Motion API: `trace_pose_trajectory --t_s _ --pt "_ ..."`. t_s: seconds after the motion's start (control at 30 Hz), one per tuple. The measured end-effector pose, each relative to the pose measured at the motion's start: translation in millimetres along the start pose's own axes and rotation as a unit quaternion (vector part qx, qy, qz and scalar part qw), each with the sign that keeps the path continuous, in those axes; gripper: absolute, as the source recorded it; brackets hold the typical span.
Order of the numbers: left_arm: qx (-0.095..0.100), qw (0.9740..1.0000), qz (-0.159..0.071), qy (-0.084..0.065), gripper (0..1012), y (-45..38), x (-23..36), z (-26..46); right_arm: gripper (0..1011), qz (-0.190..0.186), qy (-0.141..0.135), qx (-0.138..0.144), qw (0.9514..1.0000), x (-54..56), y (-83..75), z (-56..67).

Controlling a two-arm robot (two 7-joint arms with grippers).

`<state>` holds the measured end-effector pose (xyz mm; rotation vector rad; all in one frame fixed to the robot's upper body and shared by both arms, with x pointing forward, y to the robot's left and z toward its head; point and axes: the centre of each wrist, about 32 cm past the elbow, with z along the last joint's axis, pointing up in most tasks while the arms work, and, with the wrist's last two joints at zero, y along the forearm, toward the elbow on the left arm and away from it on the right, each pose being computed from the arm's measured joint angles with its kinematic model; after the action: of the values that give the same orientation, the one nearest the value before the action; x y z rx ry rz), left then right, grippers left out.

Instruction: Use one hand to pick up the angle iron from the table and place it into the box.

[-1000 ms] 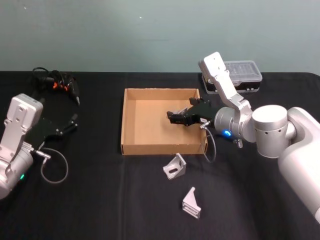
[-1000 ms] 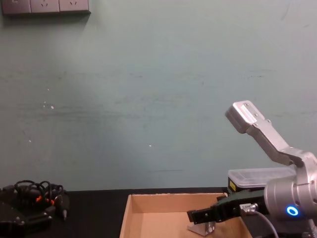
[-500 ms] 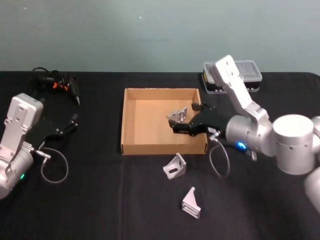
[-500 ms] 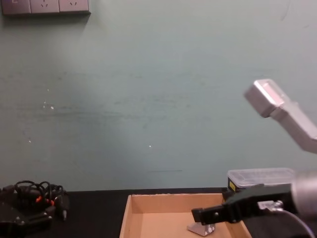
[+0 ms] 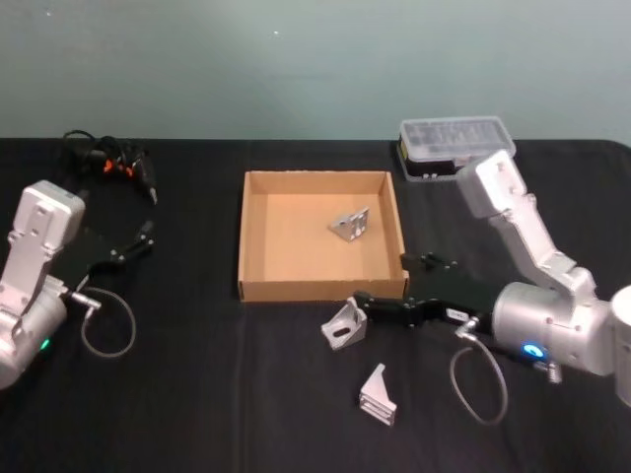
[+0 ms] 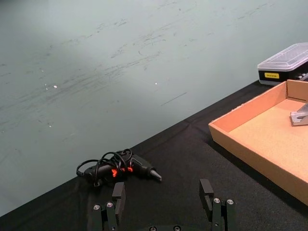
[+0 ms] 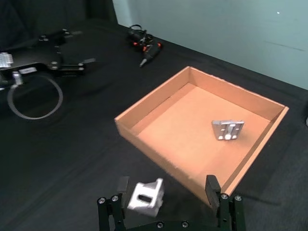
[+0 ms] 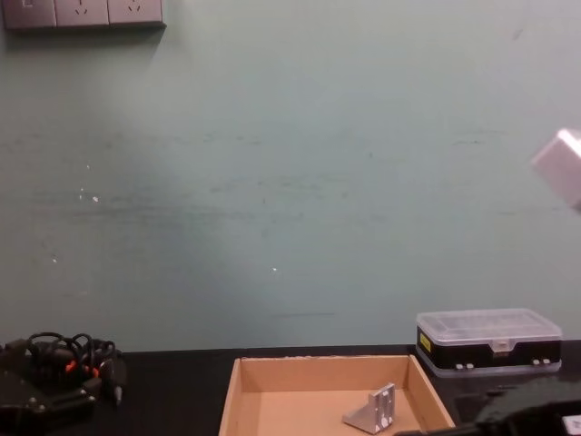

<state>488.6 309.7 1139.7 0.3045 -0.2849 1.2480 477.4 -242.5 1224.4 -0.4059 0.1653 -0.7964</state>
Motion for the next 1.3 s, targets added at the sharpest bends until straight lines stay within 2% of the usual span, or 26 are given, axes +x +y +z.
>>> trace_pose_trajectory --t_s 0.13,0.3,0.47,0.6,0.9,1.3 --pt "0.0 1.0 0.0 0.0 1011 0.0 0.0 0.0 1003 0.007 -0.005 0.001 1.0 -10.7 -16.2 2.1" --pt "0.0 1.0 0.0 0.0 1011 0.0 0.0 0.0 1003 0.014 -0.021 -0.007 0.9997 -20.7 -22.9 5.2" --pt "0.0 1.0 0.0 0.0 1011 0.0 0.0 0.0 1003 0.01 -0.044 -0.029 0.9986 -25.3 -15.9 8.3" --pt "0.0 1.0 0.0 0.0 1011 0.0 0.0 0.0 1003 0.004 -0.047 -0.042 0.998 -24.2 -8.5 9.5" --pt "0.0 1.0 0.0 0.0 1011 0.0 0.0 0.0 1003 0.002 -0.026 -0.076 0.9968 -24.2 10.2 12.4" --pt "0.0 1.0 0.0 0.0 1011 0.0 0.0 0.0 1003 0.009 0.001 -0.095 0.9954 -27.3 20.2 9.4"
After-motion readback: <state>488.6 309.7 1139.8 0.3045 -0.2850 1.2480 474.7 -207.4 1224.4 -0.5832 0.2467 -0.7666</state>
